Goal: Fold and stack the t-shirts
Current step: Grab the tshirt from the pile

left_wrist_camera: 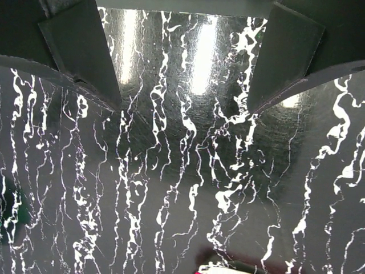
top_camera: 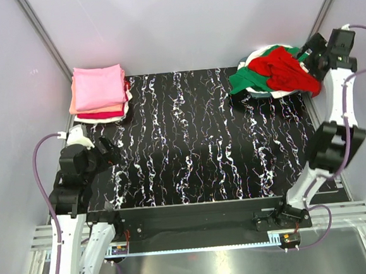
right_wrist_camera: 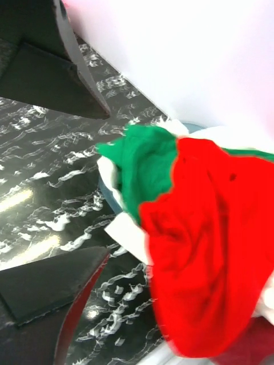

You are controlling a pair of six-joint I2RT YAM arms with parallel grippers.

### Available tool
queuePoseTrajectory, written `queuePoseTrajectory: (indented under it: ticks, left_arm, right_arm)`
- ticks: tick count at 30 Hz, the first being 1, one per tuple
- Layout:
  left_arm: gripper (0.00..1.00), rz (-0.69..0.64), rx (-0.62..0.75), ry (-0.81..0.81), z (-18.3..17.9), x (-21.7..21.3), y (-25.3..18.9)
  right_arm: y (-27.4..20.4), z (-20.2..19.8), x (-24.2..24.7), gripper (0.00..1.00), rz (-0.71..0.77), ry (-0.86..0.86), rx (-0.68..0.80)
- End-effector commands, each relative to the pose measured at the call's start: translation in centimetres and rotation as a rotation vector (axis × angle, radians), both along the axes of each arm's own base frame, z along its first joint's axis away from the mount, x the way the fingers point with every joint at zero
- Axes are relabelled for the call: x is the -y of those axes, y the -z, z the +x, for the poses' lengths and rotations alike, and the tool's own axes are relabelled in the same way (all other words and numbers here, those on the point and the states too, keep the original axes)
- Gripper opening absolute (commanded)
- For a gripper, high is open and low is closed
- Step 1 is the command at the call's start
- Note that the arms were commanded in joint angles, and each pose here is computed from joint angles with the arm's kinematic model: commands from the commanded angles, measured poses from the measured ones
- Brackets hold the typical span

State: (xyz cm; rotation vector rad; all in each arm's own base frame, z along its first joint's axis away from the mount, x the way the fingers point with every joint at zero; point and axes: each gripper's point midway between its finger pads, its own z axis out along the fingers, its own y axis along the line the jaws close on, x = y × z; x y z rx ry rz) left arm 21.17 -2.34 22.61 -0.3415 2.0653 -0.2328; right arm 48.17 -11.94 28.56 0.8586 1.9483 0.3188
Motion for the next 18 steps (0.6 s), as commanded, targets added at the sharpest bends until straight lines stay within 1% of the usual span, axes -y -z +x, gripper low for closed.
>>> queuePoseTrajectory:
  ticks: [1,2,3,4,5,6,7,12,14,15,16,17,18]
  left_arm:
    - [0.99,0.012,0.051,-0.041,1.0,-0.7,-0.9]
    - [0.99,0.012,0.052,-0.038,1.0,-0.7,-0.9]
    - [0.99,0.011,0.054,-0.038,1.1,-0.7,-0.9]
    - [0.99,0.011,0.054,-0.034,1.0,-0.6,-0.9]
    - [0.99,0.009,0.055,-0.035,1.1,-0.6,-0.9]
    - [0.99,0.009,0.053,-0.038,1.1,-0.7,-0.9]
    - [0.99,0.009,0.052,-0.036,1.2,-0.7,-0.8]
    - [0.99,0.009,0.049,-0.049,1.2,-0.9,-0.7]
    - [0.99,0.009,0.049,-0.050,1.2,-1.0,-0.7]
    - [0.99,0.009,0.049,-0.050,1.2,-1.0,-0.7]
    - [0.99,0.009,0.049,-0.050,1.2,-1.0,-0.7]
    - [0.99,0.009,0.049,-0.050,1.2,-1.0,-0.7]
    - [0.99,0.008,0.047,-0.049,1.2,-1.0,-0.7]
  right_arm:
    - [1.5,2.9,1.7,1.00,-0.055,-0.006,-0.110]
    - [2.4,3.7,1.5,1.00,-0.056,-0.013,-0.138]
    - [6.0,4.7,1.7,1.00,-0.043,-0.017,-0.229]
    - [4.6,5.9,2.2,1.00,-0.080,-0.008,-0.198]
    - [7.7,6.9,1.7,1.00,-0.066,-0.029,-0.259]
    - [8.3,7.6,1.5,1.00,-0.067,-0.037,-0.267]
    - [7.5,8.5,1.7,1.00,-0.087,-0.024,-0.241]
    - [12.8,11.4,0.1,1.00,-0.121,-0.066,-0.302]
    - [13.9,12.0,-0.5,1.00,-0.128,-0.081,-0.307]
    - [14.6,12.3,-0.7,0.93,-0.129,-0.089,-0.313]
    - [14.6,12.5,-1.1,0.76,-0.132,-0.097,-0.309]
    - [13.9,12.7,-1.2,0.28,-0.138,-0.098,-0.287]
    - [13.3,12.7,-0.6,0.11,-0.168,-0.071,-0.280]
